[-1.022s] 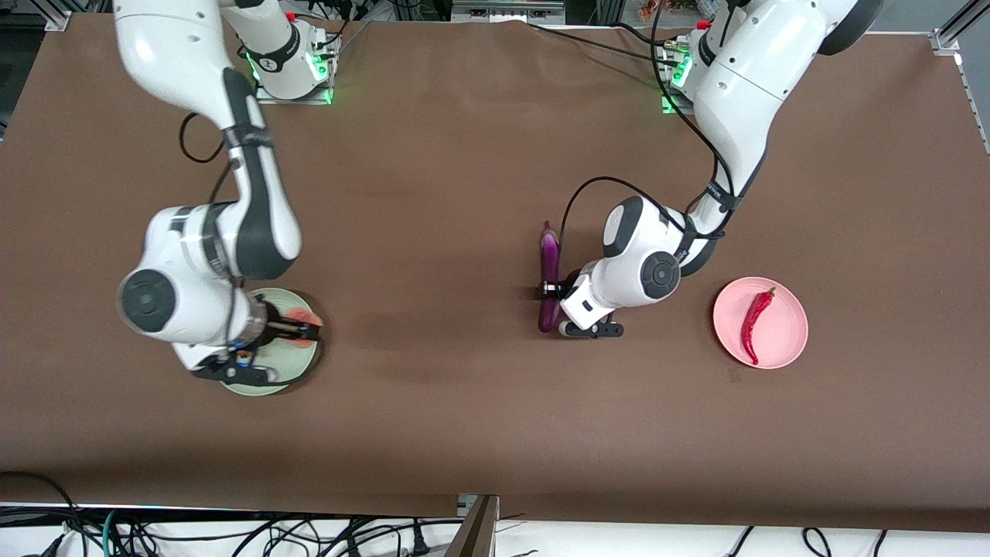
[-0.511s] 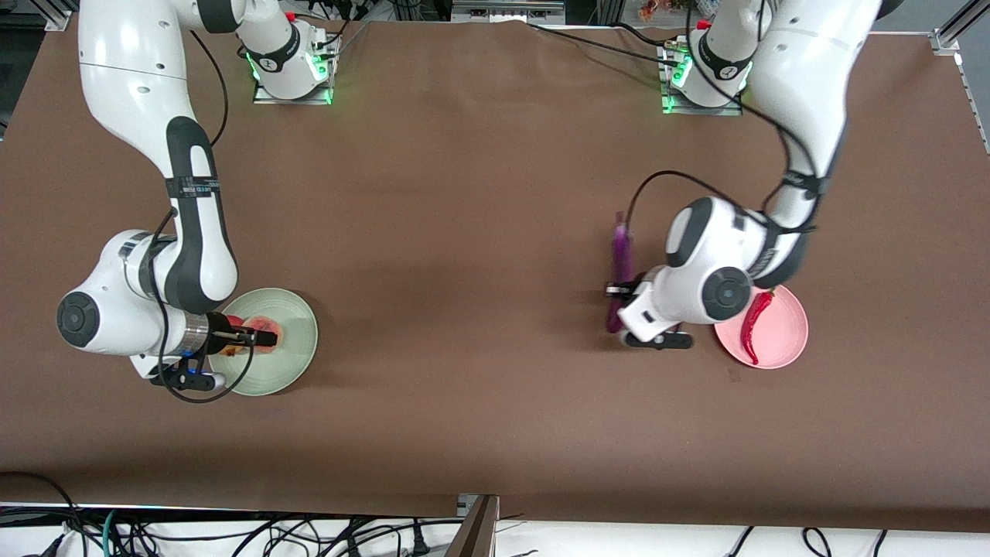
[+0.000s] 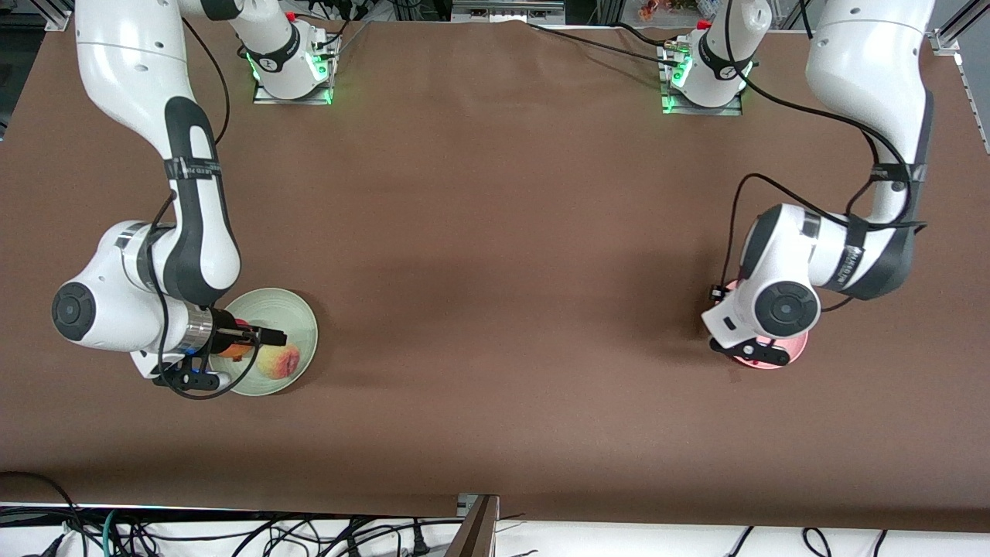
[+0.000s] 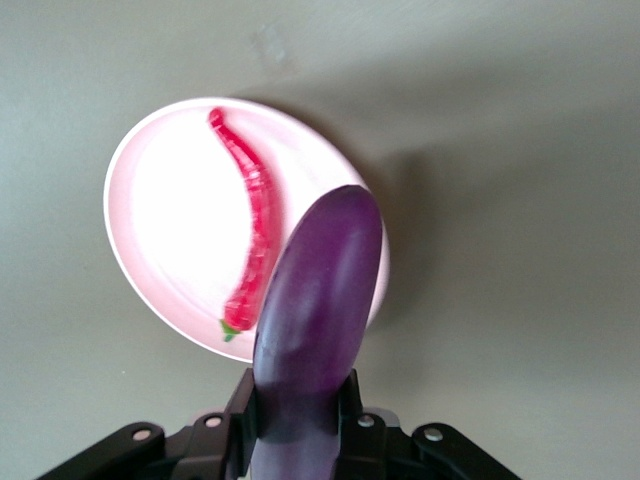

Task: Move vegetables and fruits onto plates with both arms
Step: 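Lower the peach onto the green plate while the left gripper carries the eggplant, then release the eggplant on the pink plate while the right gripper returns to rest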

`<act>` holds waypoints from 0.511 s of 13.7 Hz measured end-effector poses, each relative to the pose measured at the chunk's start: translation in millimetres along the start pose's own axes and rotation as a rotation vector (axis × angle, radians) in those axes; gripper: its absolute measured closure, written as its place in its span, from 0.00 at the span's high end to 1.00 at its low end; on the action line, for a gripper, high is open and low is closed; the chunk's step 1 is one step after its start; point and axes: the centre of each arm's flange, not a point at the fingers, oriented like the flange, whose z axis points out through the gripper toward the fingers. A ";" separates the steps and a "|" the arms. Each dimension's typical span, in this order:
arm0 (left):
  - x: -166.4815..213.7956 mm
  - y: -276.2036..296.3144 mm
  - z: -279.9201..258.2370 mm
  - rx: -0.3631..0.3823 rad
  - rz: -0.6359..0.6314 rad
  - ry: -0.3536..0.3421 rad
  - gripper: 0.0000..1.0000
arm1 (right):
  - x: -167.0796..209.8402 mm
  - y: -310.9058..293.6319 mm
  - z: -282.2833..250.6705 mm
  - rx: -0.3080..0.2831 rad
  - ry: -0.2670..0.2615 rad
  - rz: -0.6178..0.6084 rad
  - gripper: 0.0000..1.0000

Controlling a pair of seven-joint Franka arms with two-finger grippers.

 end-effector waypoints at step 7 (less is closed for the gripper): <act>21.9 -10.2 48.5 -0.026 0.004 -0.004 0.56 | -99.1 -93.5 -183.7 -0.107 -0.019 -0.015 1.00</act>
